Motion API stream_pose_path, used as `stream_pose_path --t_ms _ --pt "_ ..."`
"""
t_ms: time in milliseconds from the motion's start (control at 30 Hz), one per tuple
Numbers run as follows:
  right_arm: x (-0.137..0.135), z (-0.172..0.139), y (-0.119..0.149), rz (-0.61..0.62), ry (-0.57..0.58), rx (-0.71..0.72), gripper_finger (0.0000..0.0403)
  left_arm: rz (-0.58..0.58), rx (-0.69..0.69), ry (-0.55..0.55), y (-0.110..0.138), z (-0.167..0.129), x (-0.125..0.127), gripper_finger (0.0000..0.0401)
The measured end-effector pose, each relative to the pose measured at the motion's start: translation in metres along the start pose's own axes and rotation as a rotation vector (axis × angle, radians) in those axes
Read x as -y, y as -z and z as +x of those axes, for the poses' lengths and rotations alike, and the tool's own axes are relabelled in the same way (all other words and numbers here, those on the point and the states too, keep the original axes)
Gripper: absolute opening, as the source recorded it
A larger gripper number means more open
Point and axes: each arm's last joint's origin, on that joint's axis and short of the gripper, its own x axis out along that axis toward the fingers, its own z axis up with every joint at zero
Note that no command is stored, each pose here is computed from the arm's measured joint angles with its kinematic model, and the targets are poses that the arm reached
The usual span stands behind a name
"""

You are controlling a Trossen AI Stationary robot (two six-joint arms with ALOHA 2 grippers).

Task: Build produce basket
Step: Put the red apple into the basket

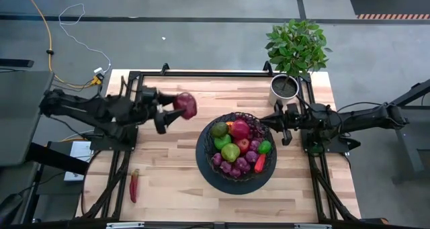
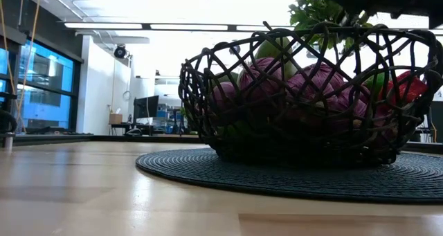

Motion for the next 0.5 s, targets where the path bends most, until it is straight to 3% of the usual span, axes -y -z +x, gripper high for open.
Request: stream_pose_path --t_ms 233,500 --pt "-0.007 0.011 -0.024 -0.131 -0.001 0.004 0.0 0.157 0.027 -0.019 -0.002 0.035 -0.011 0.0349" --pt "-0.008 0.014 -0.03 -0.159 -0.001 0.009 0.0 0.156 -0.004 0.093 0.029 0.081 0.008 0.0349"
